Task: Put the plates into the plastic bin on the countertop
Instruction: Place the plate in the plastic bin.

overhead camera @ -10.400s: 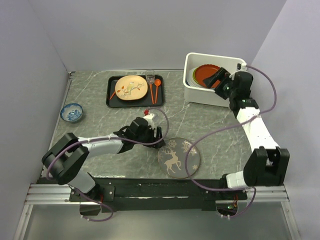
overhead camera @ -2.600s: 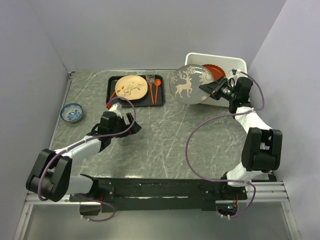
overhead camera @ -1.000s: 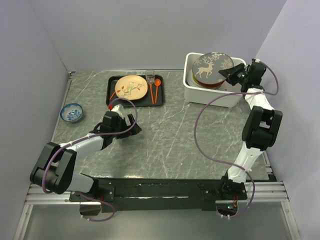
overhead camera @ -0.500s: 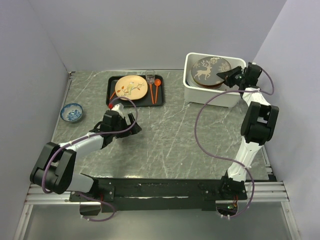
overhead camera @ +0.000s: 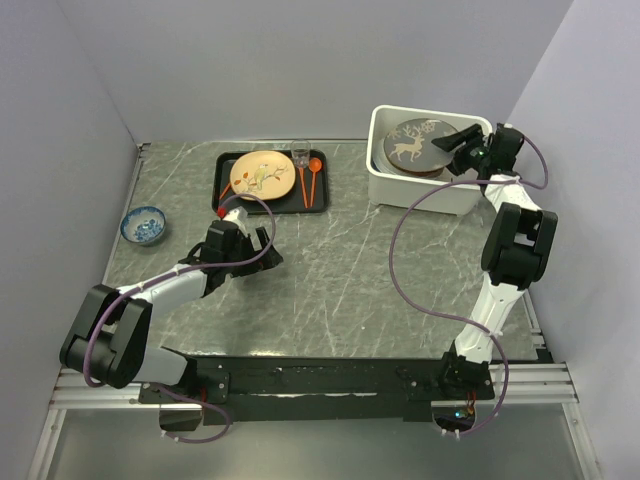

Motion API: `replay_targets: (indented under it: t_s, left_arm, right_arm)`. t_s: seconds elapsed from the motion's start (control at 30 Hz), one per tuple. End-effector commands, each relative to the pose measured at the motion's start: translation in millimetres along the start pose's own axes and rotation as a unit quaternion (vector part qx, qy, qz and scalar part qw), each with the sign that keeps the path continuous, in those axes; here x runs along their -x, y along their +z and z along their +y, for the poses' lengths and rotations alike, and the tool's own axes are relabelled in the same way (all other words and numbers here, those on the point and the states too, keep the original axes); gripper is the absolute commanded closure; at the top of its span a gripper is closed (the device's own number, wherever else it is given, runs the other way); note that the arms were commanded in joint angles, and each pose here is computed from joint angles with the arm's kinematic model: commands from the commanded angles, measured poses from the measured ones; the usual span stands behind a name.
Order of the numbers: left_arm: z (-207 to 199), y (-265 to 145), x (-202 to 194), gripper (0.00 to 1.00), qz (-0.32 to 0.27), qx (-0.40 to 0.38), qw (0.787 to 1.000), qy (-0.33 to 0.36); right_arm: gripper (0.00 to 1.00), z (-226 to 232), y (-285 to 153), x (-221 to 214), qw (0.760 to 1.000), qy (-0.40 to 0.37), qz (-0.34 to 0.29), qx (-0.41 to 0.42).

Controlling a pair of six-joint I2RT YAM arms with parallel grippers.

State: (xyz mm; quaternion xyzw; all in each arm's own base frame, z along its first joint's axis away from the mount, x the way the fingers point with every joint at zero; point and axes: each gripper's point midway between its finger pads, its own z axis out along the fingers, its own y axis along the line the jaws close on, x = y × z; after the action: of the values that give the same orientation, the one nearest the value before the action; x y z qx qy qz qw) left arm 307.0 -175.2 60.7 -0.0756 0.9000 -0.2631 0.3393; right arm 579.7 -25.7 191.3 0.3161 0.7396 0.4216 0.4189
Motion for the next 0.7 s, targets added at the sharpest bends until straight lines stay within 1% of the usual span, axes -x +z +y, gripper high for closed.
replay_targets:
  t_s: [0.0,0.07,0.1,0.13,0.17,0.23,0.3,0.33,0.37,0.43,0.47,0.53,0.57,0.6,0.67]
  left_arm:
    - [-16,-6,22,0.01,-0.03,-0.02,0.999,0.016]
    - [-17,-6,22,0.01,-0.03,-0.021,0.999,0.016]
    - [-16,-6,21,0.01,-0.029,-0.022,0.999,0.015]
    - [-17,-6,21,0.01,-0.028,-0.024,0.999,0.014]
    - [-17,-6,21,0.01,-0.029,-0.025,0.999,0.014]
    - [-17,-5,20,0.01,-0.027,-0.025,0.999,0.013]
    - [-18,-5,20,0.01,-0.026,-0.028,0.999,0.014]
    - [-19,-4,19,0.01,-0.025,-0.029,0.999,0.013]
    - [-19,-4,20,0.01,-0.026,-0.029,0.999,0.013]
    - [-19,-4,19,0.01,-0.024,-0.03,0.999,0.013]
    - [-19,-4,19,0.01,-0.024,-0.029,0.999,0.013]
    - [-18,-4,18,0.01,-0.023,-0.029,0.999,0.014]
    - [-18,-5,18,0.01,-0.024,-0.027,0.999,0.014]
    - [-18,-5,19,0.01,-0.025,-0.027,0.999,0.015]
    - [-17,-5,18,0.01,-0.025,-0.027,0.999,0.014]
  right_arm:
    - [0.28,59,-23,30,0.995,-0.074,-0.05,0.034]
    - [0.23,62,-29,40,0.992,-0.102,-0.071,0.01]
    - [0.22,56,-31,36,0.992,-0.102,-0.067,-0.016]
    - [0.17,63,-37,41,0.989,-0.127,-0.077,-0.023]
    - [0.17,56,-41,46,0.986,-0.131,-0.091,-0.053]
    - [0.14,63,-49,51,0.978,-0.165,-0.108,-0.072]
    - [0.13,58,-53,54,0.97,-0.18,-0.123,-0.108]
    - [0.12,67,-53,54,0.965,-0.203,-0.125,-0.113]
    - [0.11,61,-54,55,0.961,-0.206,-0.126,-0.136]
    - [0.11,64,-52,56,0.954,-0.227,-0.127,-0.151]
    - [0.09,67,-48,53,0.951,-0.235,-0.125,-0.156]
    - [0.07,61,-43,53,0.945,-0.245,-0.119,-0.182]
    - [0.06,55,-40,47,0.944,-0.245,-0.104,-0.193]
    - [0.05,57,-38,49,0.944,-0.246,-0.104,-0.194]
    - [0.05,45,-32,46,0.943,-0.243,-0.092,-0.207]
